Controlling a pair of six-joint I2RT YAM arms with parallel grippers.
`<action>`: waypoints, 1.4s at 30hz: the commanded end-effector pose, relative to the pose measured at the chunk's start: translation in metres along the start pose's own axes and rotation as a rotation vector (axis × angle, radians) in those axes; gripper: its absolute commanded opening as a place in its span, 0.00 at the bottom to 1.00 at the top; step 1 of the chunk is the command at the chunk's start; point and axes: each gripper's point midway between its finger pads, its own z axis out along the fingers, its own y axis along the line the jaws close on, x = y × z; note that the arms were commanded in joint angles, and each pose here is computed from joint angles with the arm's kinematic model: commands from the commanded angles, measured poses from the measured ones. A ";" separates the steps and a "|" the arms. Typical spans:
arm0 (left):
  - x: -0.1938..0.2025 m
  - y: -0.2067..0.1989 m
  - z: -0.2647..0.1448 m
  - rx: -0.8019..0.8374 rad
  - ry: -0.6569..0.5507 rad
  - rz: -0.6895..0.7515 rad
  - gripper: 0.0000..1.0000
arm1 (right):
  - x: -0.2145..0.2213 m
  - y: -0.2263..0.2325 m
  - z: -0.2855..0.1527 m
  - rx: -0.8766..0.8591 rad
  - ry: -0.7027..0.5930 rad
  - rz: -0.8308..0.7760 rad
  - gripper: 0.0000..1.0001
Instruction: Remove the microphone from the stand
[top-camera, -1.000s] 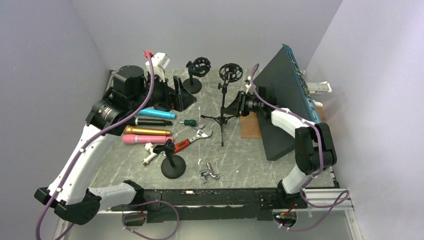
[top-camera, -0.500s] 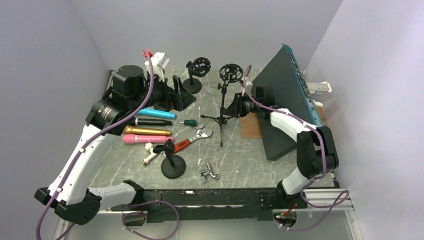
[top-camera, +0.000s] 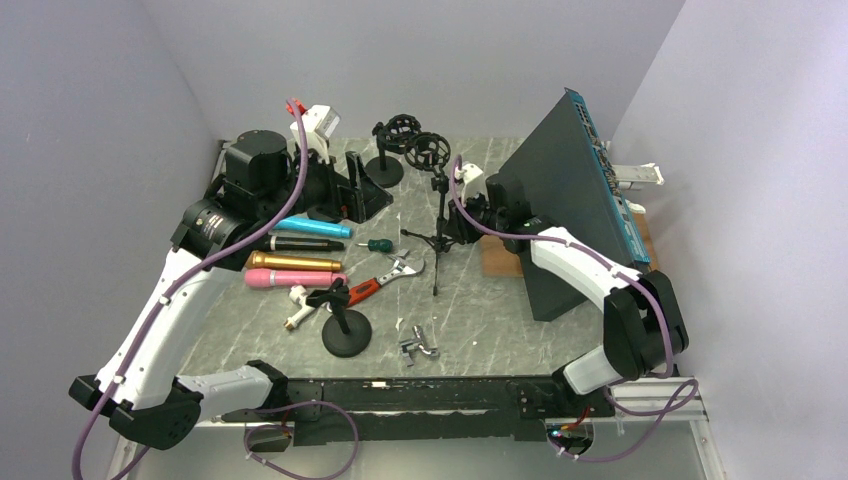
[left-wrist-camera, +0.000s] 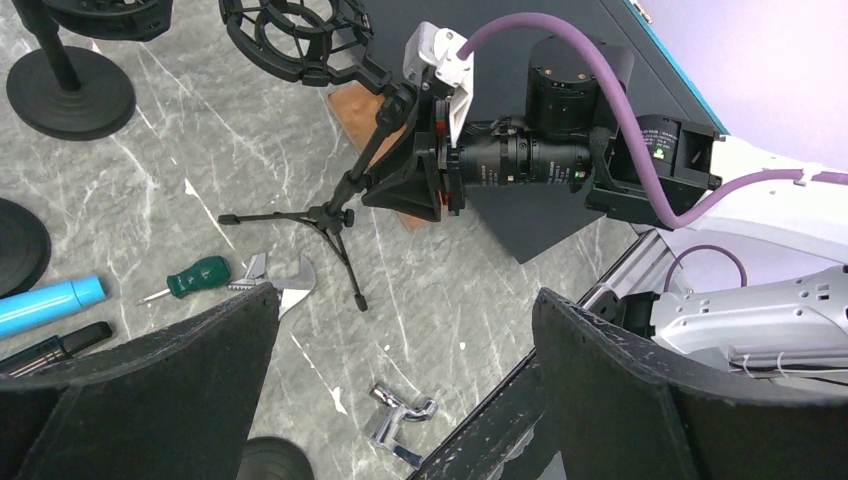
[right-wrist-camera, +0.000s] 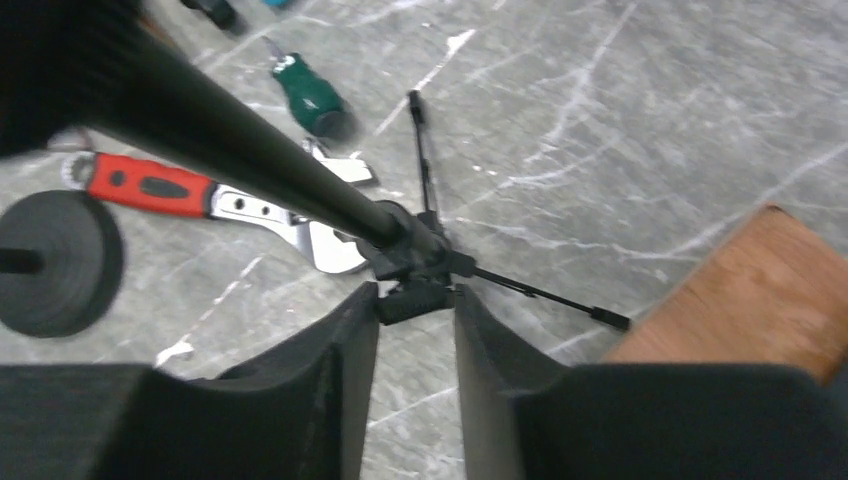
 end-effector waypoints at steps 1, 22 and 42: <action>-0.011 -0.006 -0.003 0.022 -0.033 0.005 0.99 | -0.002 -0.018 -0.010 0.107 -0.026 -0.036 0.42; -0.009 -0.009 0.006 0.047 -0.013 -0.026 1.00 | -0.122 0.015 -0.107 0.070 -0.361 0.118 0.79; -0.011 -0.010 0.002 0.043 -0.020 -0.026 0.99 | -0.134 -0.005 -0.061 0.078 -0.221 0.123 0.79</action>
